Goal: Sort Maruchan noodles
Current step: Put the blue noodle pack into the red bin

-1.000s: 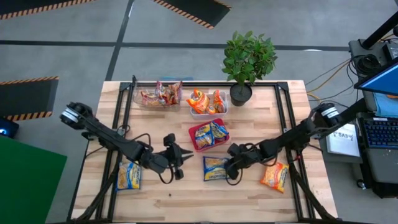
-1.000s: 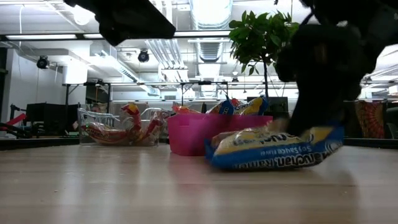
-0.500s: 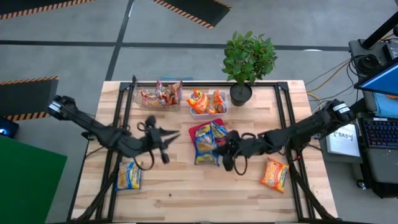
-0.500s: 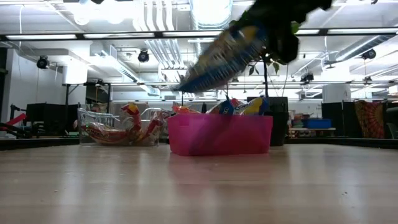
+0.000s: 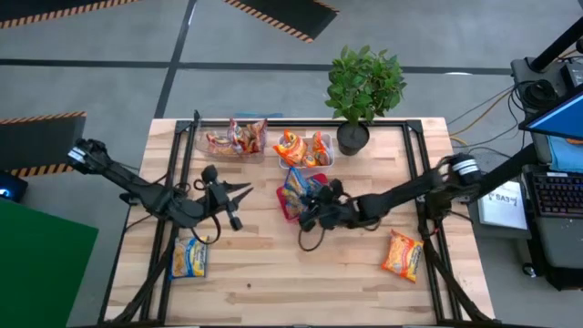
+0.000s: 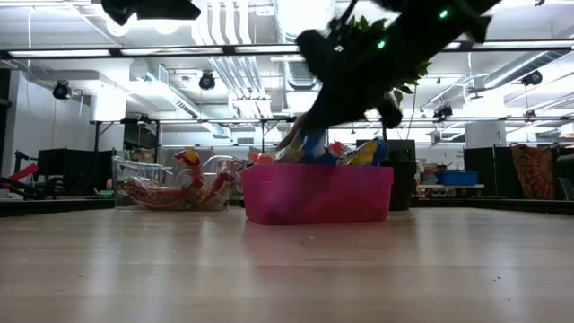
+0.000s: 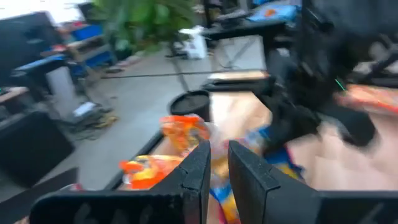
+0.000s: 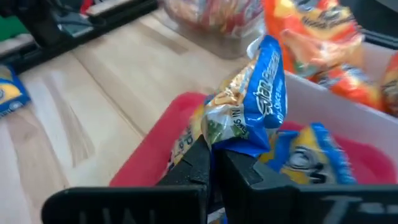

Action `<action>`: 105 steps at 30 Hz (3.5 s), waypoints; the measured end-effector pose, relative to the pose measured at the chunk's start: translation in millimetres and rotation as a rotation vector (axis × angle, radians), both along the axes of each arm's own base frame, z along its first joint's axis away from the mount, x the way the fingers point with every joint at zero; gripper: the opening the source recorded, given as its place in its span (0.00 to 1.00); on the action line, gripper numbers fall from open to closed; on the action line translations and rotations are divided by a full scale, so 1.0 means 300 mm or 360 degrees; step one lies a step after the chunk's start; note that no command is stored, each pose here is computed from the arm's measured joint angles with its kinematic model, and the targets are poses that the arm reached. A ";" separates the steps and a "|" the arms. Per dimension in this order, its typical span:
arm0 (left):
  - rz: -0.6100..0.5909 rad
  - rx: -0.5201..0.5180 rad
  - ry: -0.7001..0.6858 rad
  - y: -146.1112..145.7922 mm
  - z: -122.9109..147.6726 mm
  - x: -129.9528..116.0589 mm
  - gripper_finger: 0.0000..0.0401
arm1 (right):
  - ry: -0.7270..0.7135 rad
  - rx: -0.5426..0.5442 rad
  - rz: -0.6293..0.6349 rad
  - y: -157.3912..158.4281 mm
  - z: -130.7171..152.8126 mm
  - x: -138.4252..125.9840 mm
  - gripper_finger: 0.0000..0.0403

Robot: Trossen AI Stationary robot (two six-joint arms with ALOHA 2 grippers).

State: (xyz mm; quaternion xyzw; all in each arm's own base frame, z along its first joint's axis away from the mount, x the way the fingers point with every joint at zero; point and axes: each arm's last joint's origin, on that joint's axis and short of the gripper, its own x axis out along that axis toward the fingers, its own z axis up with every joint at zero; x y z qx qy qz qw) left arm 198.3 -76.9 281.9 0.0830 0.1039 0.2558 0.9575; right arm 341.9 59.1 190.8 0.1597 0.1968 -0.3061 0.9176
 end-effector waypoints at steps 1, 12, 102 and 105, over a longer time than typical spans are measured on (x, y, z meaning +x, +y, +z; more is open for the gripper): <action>0.0033 0.0002 -0.0016 0.003 0.004 -0.001 0.10 | 0.0013 -0.0002 -0.0002 0.001 -0.011 0.017 0.03; -0.0002 0.0046 0.0045 0.003 0.001 -0.012 0.10 | 0.0109 -0.0018 0.0107 0.049 0.019 0.205 0.03; 0.1113 -0.1230 0.2013 -0.284 -0.392 0.010 0.43 | 0.0291 -0.0262 0.0583 0.178 0.288 -0.284 0.03; 0.1161 -0.1234 0.1986 -0.278 -0.436 -0.008 0.48 | 0.0292 -0.0262 0.0584 0.178 0.287 -0.283 0.03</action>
